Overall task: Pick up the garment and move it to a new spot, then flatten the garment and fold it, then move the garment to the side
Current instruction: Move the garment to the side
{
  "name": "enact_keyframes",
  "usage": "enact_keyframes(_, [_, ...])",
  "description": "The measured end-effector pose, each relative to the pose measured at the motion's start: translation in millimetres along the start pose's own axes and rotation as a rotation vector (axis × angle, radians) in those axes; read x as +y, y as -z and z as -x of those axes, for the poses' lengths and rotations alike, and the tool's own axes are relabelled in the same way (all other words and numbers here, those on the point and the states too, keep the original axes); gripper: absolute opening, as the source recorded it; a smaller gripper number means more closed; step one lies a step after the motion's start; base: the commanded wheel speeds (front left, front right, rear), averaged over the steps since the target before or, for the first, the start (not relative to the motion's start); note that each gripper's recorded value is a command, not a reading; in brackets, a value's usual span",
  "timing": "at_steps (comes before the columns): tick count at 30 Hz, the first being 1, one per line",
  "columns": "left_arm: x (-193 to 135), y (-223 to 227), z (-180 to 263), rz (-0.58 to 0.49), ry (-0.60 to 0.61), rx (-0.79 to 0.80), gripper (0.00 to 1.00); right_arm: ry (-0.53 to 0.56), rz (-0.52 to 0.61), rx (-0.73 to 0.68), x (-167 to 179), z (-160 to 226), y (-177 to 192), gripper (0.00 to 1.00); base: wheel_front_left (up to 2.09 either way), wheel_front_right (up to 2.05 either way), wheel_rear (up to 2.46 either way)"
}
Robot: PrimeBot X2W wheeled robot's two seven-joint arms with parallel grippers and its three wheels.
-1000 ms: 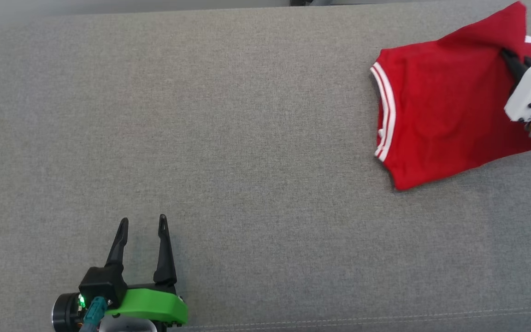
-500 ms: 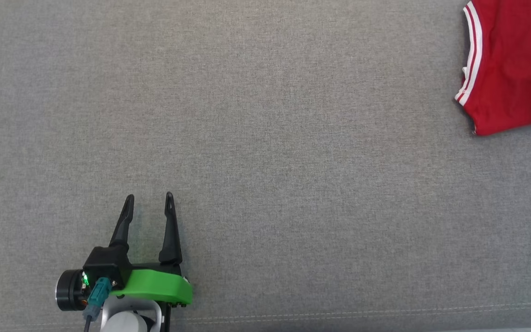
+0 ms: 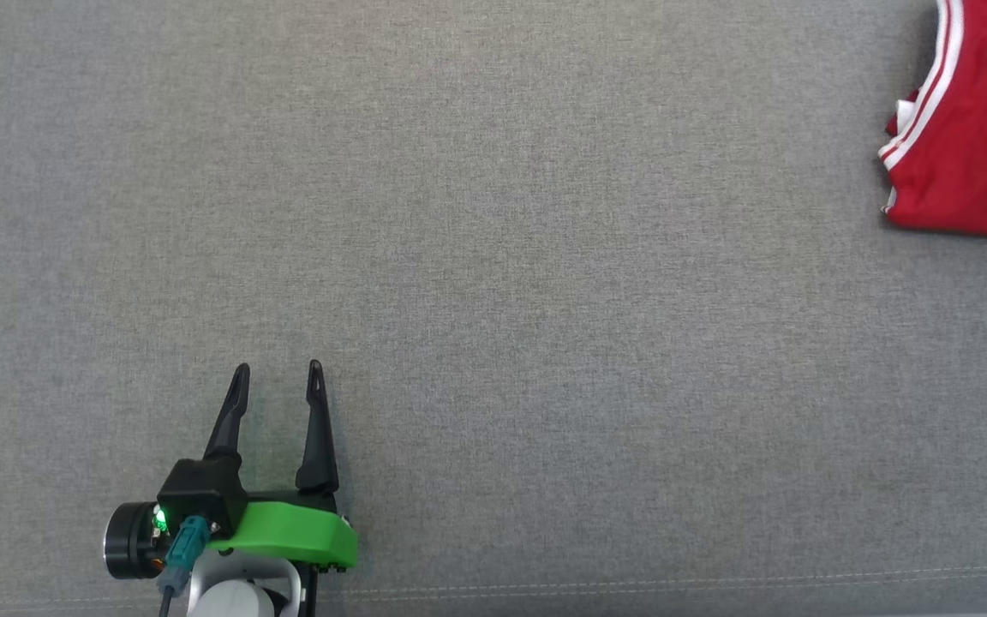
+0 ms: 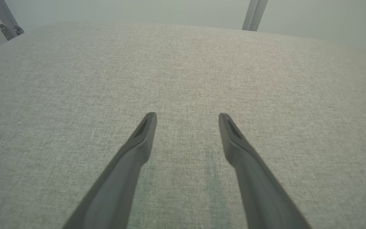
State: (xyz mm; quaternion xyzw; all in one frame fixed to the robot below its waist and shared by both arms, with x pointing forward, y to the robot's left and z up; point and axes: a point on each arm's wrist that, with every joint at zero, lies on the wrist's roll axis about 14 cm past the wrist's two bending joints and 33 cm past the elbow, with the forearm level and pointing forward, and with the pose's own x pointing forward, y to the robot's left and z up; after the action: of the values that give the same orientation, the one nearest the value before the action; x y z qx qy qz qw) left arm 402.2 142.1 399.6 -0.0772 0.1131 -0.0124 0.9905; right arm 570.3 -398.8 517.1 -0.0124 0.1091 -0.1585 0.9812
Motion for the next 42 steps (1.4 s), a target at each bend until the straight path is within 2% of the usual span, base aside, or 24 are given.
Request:
enact_keyframes(3, [1, -1, 1, -0.001, -0.004, -0.003, 1.00, 0.013, 0.061, -0.116, -5, 5, -14, 1.00, 0.00, 0.00, 0.00])
enact_keyframes(10, [2, -7, 6, 0.008, -0.015, -0.017, 1.00, -0.030, 0.118, -0.171, 9, 24, -8, 1.00, 0.00, 0.00, 0.00])
enact_keyframes(13, [2, -14, 9, 0.014, -0.019, -0.038, 1.00, -0.071, 0.140, -0.261, 23, 43, -21, 1.00, 0.00, 0.00, 0.00])
enact_keyframes(16, [3, -21, 12, 0.008, -0.024, -0.063, 1.00, -0.131, 0.121, -0.308, 46, 71, -12, 1.00, 0.00, 0.00, 0.00])
enact_keyframes(21, [8, -37, 23, -0.007, -0.036, -0.110, 1.00, -0.230, 0.098, -0.312, 73, 127, 16, 1.00, 0.00, 0.00, 0.00])
enact_keyframes(30, [26, -48, 66, 0.015, -0.098, -0.153, 1.00, -0.299, -0.018, -0.297, 96, 217, 48, 1.00, 0.00, 0.00, 0.00])
enact_keyframes(35, [29, -55, 80, 0.014, -0.109, -0.184, 1.00, -0.342, -0.053, -0.303, 115, 246, 54, 1.00, 0.00, 0.00, 0.00])
enact_keyframes(37, [33, -53, 85, 0.016, -0.121, -0.182, 1.00, -0.359, 0.000, -0.302, 120, 252, 57, 1.00, 0.00, 0.00, 0.00])
enact_keyframes(42, [41, -44, 97, 0.027, -0.138, -0.167, 1.00, -0.403, 0.019, -0.299, 140, 262, 61, 1.00, 0.00, 0.00, 0.00])
